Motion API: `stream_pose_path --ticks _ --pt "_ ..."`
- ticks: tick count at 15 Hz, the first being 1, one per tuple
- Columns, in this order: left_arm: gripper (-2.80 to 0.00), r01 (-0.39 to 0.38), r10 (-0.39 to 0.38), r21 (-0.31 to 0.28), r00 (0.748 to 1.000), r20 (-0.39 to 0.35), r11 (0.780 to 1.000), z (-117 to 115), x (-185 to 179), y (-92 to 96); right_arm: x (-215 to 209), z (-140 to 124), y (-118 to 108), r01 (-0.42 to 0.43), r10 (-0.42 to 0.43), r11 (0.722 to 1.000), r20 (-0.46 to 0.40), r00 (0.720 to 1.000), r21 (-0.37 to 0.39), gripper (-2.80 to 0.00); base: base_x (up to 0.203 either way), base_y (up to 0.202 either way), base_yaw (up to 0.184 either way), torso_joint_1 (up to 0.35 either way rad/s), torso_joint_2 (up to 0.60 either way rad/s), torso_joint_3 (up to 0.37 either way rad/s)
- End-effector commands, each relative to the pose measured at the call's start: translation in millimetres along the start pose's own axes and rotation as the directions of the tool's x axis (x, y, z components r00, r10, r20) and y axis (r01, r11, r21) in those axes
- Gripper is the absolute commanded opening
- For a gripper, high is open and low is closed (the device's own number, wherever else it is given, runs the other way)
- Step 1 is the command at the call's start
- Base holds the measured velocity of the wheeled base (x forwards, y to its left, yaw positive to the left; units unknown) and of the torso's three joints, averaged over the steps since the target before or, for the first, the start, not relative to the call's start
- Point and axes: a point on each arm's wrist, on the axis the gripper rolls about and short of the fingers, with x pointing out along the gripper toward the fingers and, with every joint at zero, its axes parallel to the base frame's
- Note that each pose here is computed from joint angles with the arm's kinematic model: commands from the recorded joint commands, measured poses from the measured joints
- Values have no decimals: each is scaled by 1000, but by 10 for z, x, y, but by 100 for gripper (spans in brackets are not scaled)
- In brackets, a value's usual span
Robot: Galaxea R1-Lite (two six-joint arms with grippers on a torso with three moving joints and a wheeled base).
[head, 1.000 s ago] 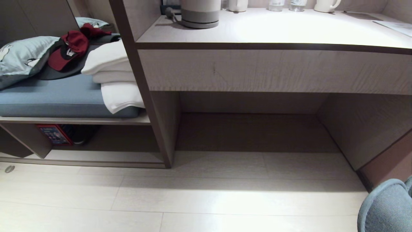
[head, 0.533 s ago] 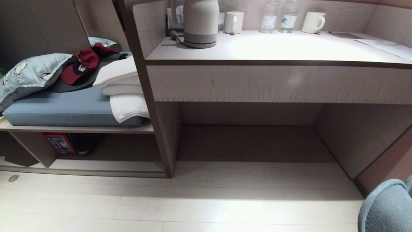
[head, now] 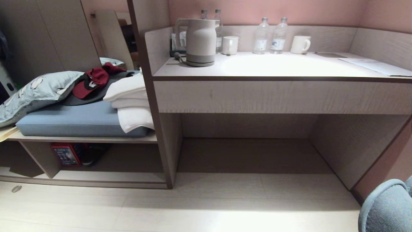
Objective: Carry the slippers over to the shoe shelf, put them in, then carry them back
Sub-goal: Place the slippers into the shoe cabinet
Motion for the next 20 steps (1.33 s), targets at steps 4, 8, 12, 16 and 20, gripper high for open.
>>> stream_pose_path --ticks 4,8,12,16,20 --pt "-280 -1 1 0 1000 0 1000 1 1 0 1 0 0 0 0 1000 -2 1000 0 -280 0 0 0 2 3 201" --pt "-280 -1 1 -1 1000 0 1000 0 0 0 1 0 0 0 0 1000 -2 1000 2 -280 0 0 0 4 2 203" --pt "-280 -1 1 -1 1000 0 1000 0 0 0 1 0 0 0 0 1000 -2 1000 0 -280 0 0 0 5 -2 195" --pt "-280 -1 1 -1 1000 0 1000 0 0 0 1 0 0 0 0 1000 -2 1000 2 -280 0 0 0 9 -35 8" --pt "-280 -1 1 0 1000 0 1000 0 0 0 1 0 0 0 0 1000 -2 1000 0 -280 0 0 0 1 23 41"
